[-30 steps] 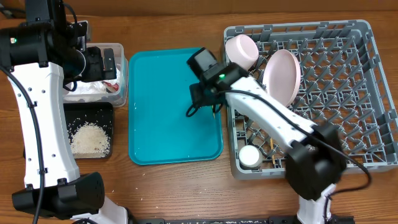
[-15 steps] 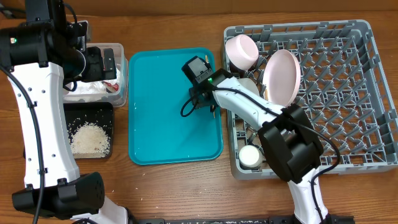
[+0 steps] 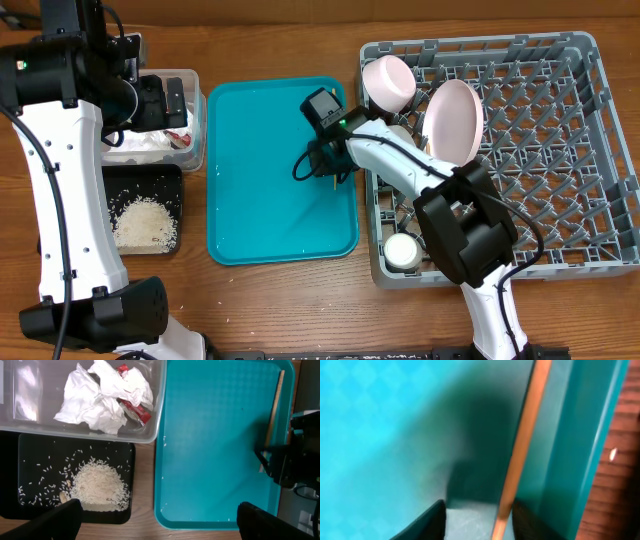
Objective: Sort waste into correct bins and load items into the dishwasher
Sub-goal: 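Grasp the second chopstick with the right gripper and lift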
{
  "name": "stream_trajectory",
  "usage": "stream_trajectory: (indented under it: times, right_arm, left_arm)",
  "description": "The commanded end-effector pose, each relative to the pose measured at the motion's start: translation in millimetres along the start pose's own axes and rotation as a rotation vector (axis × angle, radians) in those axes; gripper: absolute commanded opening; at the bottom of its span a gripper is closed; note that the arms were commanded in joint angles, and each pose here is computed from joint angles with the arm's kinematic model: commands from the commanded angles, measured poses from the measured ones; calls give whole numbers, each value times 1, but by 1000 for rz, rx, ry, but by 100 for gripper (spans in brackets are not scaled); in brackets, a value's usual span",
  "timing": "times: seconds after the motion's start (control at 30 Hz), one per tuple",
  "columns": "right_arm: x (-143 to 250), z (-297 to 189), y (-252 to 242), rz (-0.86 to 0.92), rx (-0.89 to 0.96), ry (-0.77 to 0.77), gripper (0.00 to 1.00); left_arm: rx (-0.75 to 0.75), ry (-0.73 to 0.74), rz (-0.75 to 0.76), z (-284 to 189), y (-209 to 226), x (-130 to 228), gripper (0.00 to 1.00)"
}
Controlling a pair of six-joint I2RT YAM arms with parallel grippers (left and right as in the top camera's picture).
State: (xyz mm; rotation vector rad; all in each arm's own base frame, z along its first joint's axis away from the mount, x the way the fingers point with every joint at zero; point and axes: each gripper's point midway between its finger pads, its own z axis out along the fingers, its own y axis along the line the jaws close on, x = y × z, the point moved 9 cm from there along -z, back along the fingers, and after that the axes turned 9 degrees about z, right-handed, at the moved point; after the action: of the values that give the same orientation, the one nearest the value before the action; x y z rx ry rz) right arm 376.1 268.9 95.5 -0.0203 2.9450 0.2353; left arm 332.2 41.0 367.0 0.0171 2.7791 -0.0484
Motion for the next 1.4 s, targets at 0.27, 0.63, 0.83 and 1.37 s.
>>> stream_trajectory:
  times: [0.27, 0.63, 0.83, 1.37]
  right_arm:
    - [12, 17, -5, 54, 49, 85, 4]
    - [-20, -74, 16, -7, 42, 13, 4]
    - [-26, -127, 21, -10, 26, -10, 4]
    - [13, -252, -12, 43, 77, -83, 4]
  left_arm:
    - [5, -38, 17, -12, -2, 1, 100]
    - [5, -38, 17, -12, -2, 1, 100]
    - [5, -38, 17, -12, -2, 1, 100]
    - [5, -38, 17, -12, -2, 1, 100]
